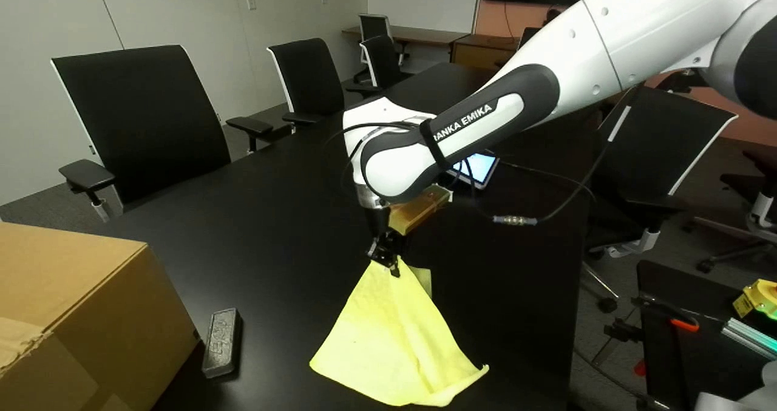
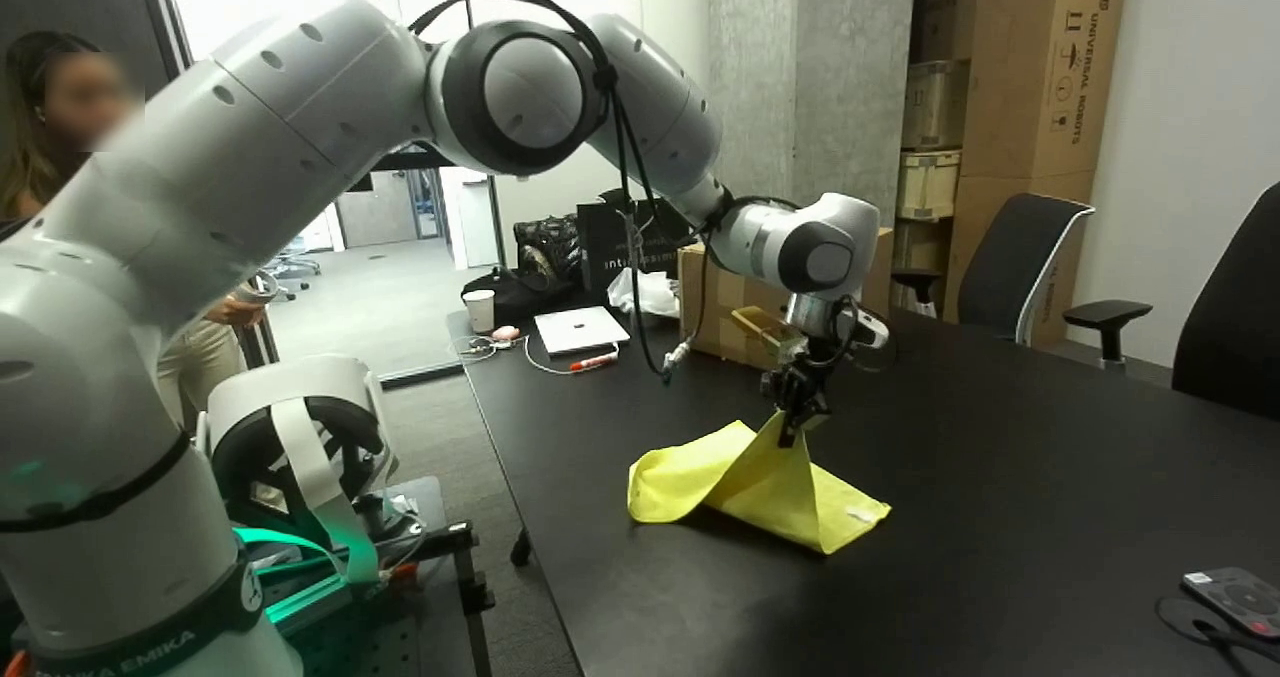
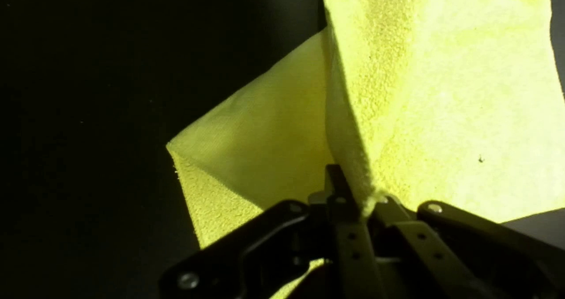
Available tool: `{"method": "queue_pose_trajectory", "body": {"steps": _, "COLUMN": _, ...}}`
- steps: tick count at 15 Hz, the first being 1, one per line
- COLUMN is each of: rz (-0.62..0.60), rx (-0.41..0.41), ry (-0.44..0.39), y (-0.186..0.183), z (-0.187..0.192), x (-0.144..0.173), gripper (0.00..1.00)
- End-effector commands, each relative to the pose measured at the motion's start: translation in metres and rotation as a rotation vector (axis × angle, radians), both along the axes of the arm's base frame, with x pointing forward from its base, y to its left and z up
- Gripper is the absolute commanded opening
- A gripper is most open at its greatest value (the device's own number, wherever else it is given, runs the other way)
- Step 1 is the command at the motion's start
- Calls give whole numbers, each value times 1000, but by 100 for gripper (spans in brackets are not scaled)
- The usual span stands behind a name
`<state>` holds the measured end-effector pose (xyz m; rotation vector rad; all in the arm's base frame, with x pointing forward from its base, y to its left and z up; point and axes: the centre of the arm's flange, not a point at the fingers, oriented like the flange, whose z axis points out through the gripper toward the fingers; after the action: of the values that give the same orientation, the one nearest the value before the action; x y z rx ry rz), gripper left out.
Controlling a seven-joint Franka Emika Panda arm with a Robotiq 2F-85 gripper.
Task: Fold the towel on the table
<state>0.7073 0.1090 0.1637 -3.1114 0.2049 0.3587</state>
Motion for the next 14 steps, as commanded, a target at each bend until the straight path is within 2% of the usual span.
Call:
{"method": "queue_pose_trajectory", "body": {"steps": 1, "rz": -113, "rx": -75, "ry": 8, "y": -1, "z": -14, "x": 36, "gripper": 3}}
{"method": "queue_pose_trajectory", "body": {"steps": 7, "rz": -311, "rx": -141, "ry": -22, "y": -16, "z": -33, "x": 45, "gripper": 2}}
{"method": "queue_pose_trajectory", "body": {"steps": 13, "rz": -436, "rx": -171, "ry": -79, "y": -19, "z": -27, "x": 52, "gripper": 1}}
{"method": "queue_pose_trajectory", "body": {"steps": 14, "rz": -453, "rx": -173, "ry": -90, "y": -18, "z": -26, "x": 54, "gripper": 15}}
